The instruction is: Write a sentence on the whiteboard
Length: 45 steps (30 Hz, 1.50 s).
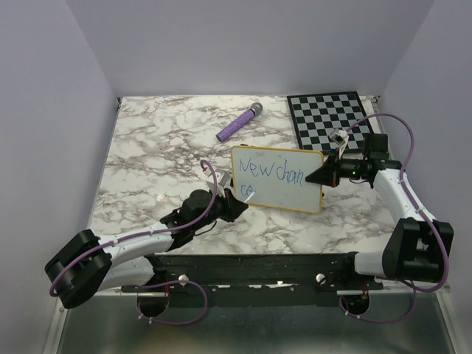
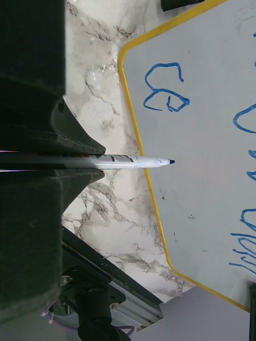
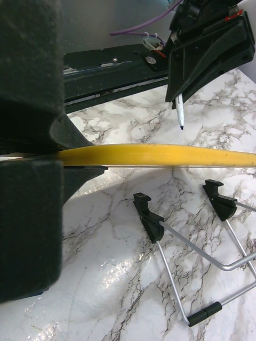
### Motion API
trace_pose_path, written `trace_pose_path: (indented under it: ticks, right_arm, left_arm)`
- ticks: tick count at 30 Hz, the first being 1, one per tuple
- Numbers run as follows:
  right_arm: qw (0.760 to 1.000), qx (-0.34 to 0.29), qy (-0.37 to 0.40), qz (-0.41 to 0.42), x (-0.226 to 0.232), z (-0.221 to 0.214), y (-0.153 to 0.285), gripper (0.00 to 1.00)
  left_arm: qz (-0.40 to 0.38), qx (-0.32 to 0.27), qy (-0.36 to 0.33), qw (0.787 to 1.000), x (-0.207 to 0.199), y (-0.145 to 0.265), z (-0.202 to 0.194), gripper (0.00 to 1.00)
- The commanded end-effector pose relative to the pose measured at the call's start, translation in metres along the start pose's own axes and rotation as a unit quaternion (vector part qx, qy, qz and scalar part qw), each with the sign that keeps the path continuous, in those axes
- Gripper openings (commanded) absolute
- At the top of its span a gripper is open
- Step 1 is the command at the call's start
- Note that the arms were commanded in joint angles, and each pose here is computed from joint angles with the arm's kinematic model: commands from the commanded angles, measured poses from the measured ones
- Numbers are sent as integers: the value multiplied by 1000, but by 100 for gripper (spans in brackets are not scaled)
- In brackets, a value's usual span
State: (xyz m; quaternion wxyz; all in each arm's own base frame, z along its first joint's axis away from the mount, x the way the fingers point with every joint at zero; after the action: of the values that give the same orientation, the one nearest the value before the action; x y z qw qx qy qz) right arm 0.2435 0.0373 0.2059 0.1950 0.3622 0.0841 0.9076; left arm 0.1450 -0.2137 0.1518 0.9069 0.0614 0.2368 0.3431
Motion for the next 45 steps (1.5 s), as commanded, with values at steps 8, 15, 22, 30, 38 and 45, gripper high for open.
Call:
trace_pose_path:
  ticks: [8, 15, 22, 30, 38, 45]
  right_arm:
    - [1000, -10, 18, 18, 6, 5, 2, 1]
    - [1000, -10, 17, 18, 7, 5, 2, 1]
    - [1000, -10, 18, 18, 6, 5, 2, 1]
    - [1000, -10, 18, 18, 6, 5, 2, 1]
    - [1000, -10, 18, 17, 6, 5, 2, 1]
    - [1000, -10, 18, 18, 6, 5, 2, 1]
  left_arm:
    - [3, -20, 0, 1000, -1, 3, 3, 0]
    - [0, -26, 1, 1000, -2, 6, 6, 0]
    - [1, -25, 9, 1000, -3, 9, 7, 0]
    - [15, -24, 17, 999, -2, 12, 8, 0]
    - [23, -10, 21, 999, -2, 17, 7, 0]
    - [26, -9, 22, 999, -2, 25, 8, 0]
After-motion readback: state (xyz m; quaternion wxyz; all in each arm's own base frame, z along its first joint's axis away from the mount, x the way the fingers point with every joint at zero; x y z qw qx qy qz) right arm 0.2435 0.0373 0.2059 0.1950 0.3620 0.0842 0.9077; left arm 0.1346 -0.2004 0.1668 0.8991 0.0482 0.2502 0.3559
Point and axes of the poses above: each gripper's point midway between its finger pads, its own y axis back along the fingers, its own x axis along the line the jaws close on, z = x × y, the point moved 10 cm from there along y, back along the fingers, and after that the axes turned 12 degrees about -y, right-handed, at the moved point
